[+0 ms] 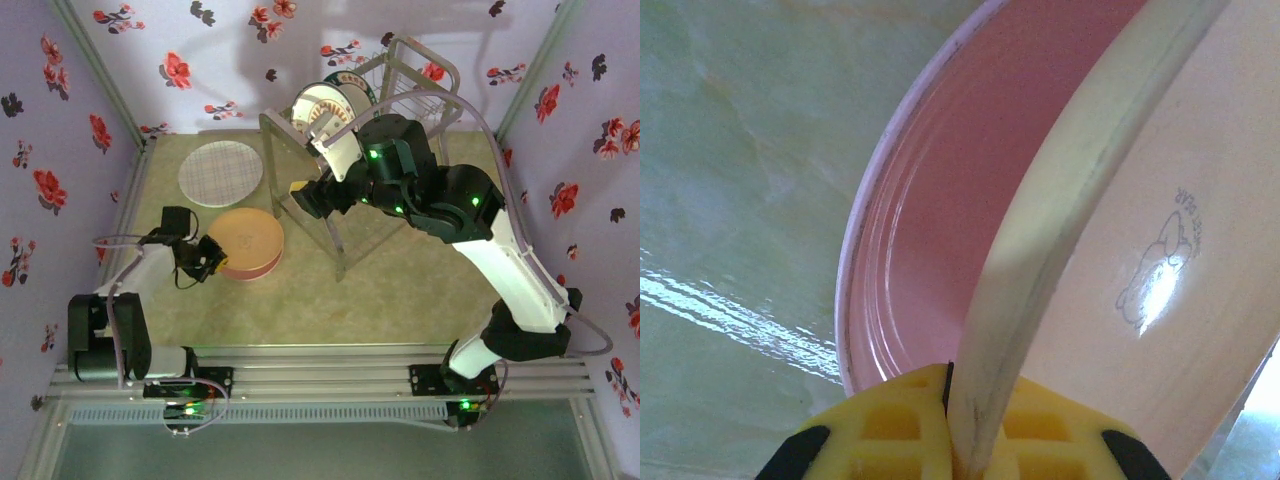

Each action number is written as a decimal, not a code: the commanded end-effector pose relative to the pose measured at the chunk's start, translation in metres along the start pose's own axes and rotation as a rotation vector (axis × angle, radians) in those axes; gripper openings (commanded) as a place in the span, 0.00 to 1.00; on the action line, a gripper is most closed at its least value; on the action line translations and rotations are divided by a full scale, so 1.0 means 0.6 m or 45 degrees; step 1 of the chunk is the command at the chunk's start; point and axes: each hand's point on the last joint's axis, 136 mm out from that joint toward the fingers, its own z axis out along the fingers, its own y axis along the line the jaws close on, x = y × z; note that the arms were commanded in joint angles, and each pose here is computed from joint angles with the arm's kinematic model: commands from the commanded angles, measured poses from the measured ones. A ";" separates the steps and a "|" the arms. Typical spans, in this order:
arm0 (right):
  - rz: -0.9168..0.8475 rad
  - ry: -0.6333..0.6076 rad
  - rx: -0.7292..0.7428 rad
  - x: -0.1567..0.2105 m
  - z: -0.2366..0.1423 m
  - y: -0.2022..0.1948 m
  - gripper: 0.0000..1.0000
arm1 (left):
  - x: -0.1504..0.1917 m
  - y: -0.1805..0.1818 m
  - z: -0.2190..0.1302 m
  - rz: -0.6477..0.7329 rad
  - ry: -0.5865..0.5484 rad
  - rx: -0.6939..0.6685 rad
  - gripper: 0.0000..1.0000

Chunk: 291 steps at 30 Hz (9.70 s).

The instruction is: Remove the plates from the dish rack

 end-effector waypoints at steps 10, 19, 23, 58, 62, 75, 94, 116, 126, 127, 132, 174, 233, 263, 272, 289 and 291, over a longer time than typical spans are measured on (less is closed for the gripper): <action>-0.023 -0.053 0.009 -0.017 -0.002 0.000 0.83 | 0.012 0.014 0.018 0.027 0.048 -0.018 0.00; -0.026 -0.054 0.009 -0.019 0.001 0.001 0.83 | 0.009 0.010 0.023 0.026 0.055 -0.015 0.03; -0.027 -0.052 0.007 -0.019 0.002 0.001 0.83 | 0.010 0.009 0.023 0.029 0.063 -0.014 0.13; -0.062 -0.143 0.198 -0.050 -0.020 -0.044 0.83 | 0.000 -0.033 -0.082 0.096 -0.077 0.019 0.35; -0.083 -0.230 0.466 -0.079 -0.060 -0.107 0.83 | -0.023 -0.080 -0.141 0.132 -0.197 0.082 0.43; 0.360 -0.363 0.768 -0.055 -0.134 -0.320 0.83 | -0.027 -0.382 -0.425 0.524 -0.653 0.726 0.54; 0.705 -0.110 0.301 0.049 0.010 -0.342 0.71 | 0.189 -0.583 -0.670 1.131 -0.835 1.450 0.58; 0.754 0.008 0.243 0.093 0.074 -0.359 0.49 | 0.220 -0.596 -0.688 1.209 -0.865 1.460 0.59; 0.771 0.006 0.198 0.091 0.093 -0.359 0.41 | 0.215 -0.595 -0.704 1.205 -0.948 1.456 0.59; 0.773 0.009 0.198 0.092 0.094 -0.359 0.40 | 0.215 -0.595 -0.703 1.203 -0.949 1.456 0.59; 0.772 0.014 0.189 0.093 0.098 -0.358 0.35 | 0.216 -0.595 -0.698 1.205 -0.941 1.453 0.59; 0.468 -0.102 0.470 0.008 0.006 -0.346 0.00 | 0.212 -0.602 -0.666 1.188 -0.910 1.419 0.59; 1.100 -0.895 0.222 -0.109 -0.226 -0.417 0.00 | 0.291 -0.830 -0.516 0.920 -0.115 1.697 0.57; 1.223 -0.800 0.064 -0.089 -0.178 -0.411 0.00 | 0.289 -0.827 -0.514 0.885 -0.080 1.674 0.00; 1.168 -0.743 0.154 -0.072 -0.184 -0.406 0.58 | 0.270 -0.822 -0.586 0.856 -0.139 1.798 0.00; 0.603 -0.750 0.296 -0.105 -0.183 -0.312 0.67 | 0.120 -0.706 -0.669 0.642 -0.337 1.740 0.00; 0.538 -0.725 0.284 -0.105 -0.170 -0.297 0.67 | 0.093 -0.672 -0.663 0.578 -0.370 1.705 0.00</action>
